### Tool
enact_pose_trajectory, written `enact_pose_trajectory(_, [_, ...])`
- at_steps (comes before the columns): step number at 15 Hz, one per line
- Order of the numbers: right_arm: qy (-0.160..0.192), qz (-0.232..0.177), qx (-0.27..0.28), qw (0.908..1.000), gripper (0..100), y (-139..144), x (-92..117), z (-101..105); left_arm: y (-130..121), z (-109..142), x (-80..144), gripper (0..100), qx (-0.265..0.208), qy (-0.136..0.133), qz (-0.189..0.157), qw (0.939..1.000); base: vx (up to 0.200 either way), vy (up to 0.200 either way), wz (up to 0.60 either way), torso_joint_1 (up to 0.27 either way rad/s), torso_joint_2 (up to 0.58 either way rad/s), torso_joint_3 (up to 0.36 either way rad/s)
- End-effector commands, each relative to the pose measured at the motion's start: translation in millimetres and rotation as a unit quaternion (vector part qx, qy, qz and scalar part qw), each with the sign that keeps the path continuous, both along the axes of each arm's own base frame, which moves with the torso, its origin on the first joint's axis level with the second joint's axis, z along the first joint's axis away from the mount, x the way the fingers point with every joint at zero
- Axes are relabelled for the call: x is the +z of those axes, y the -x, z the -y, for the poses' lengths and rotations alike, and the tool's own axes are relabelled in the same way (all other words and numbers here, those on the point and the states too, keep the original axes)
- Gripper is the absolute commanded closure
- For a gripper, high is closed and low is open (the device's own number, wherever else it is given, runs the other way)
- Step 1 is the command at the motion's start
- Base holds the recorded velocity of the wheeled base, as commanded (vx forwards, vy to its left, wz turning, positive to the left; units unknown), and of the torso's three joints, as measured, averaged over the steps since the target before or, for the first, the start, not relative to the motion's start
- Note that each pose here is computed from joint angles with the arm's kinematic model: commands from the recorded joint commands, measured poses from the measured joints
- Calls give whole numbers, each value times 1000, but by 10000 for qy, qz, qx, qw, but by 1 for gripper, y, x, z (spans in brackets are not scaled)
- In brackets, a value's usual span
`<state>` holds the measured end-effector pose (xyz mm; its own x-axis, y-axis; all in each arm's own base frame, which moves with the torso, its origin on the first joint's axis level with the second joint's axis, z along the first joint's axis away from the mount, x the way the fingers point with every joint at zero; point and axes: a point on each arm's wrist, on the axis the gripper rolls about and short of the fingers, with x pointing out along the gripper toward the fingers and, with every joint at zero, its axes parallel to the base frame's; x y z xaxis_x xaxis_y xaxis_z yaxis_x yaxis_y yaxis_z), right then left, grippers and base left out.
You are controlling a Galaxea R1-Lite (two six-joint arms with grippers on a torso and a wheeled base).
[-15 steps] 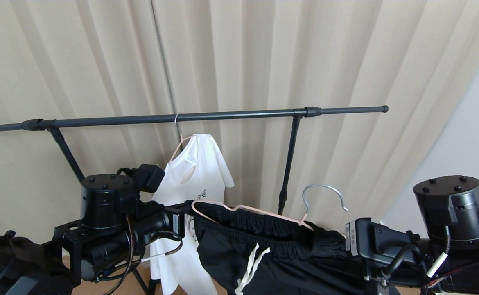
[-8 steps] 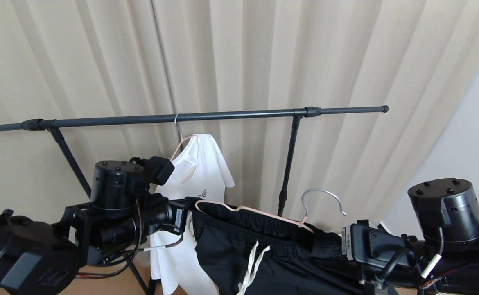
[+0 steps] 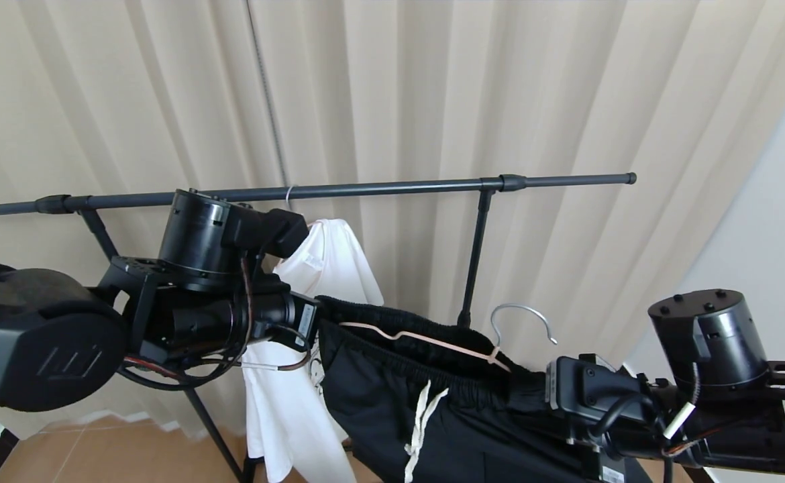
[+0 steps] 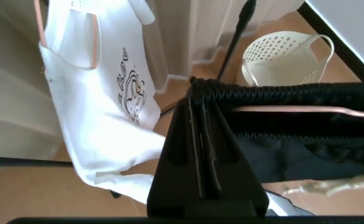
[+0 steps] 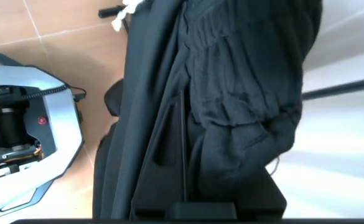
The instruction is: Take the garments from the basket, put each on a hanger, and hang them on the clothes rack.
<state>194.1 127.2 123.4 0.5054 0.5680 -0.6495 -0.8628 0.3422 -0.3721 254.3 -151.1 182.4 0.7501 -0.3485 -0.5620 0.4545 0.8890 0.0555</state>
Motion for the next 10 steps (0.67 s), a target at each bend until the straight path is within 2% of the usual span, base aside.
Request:
enact_pose_trajectory(1, [113,-103,-124,9998,100,-13,-8,-7,22,6,25,100,-307,104,151,9994,0,0,0,0,0,0])
enact_pose_trajectory(4, [-176,-151,-412,9989,100,-23,-7,-13,39,17,25,100,-626,-81,-131,9979,0,0,0,0,0,0])
enact_pose_trajectory(6, [-386,-61,-630,9972,100,-31,-14,-18,43,21,29,100,-672,-107,-218,9974,0,0,0,0,0,0])
enact_pose_trajectory(8, [-306,-38,-710,9970,100,-32,-21,-19,43,22,34,100,-629,-12,-245,9977,0,0,0,0,0,0])
enact_pose_trajectory(9, [-128,-7,-806,9967,100,-31,-31,-24,44,26,47,100,-491,280,-340,9978,0,0,0,0,0,0])
enact_pose_trajectory(10, [-134,17,-810,9966,100,-32,-33,-25,45,27,54,100,-431,387,-411,9975,0,0,0,0,0,0])
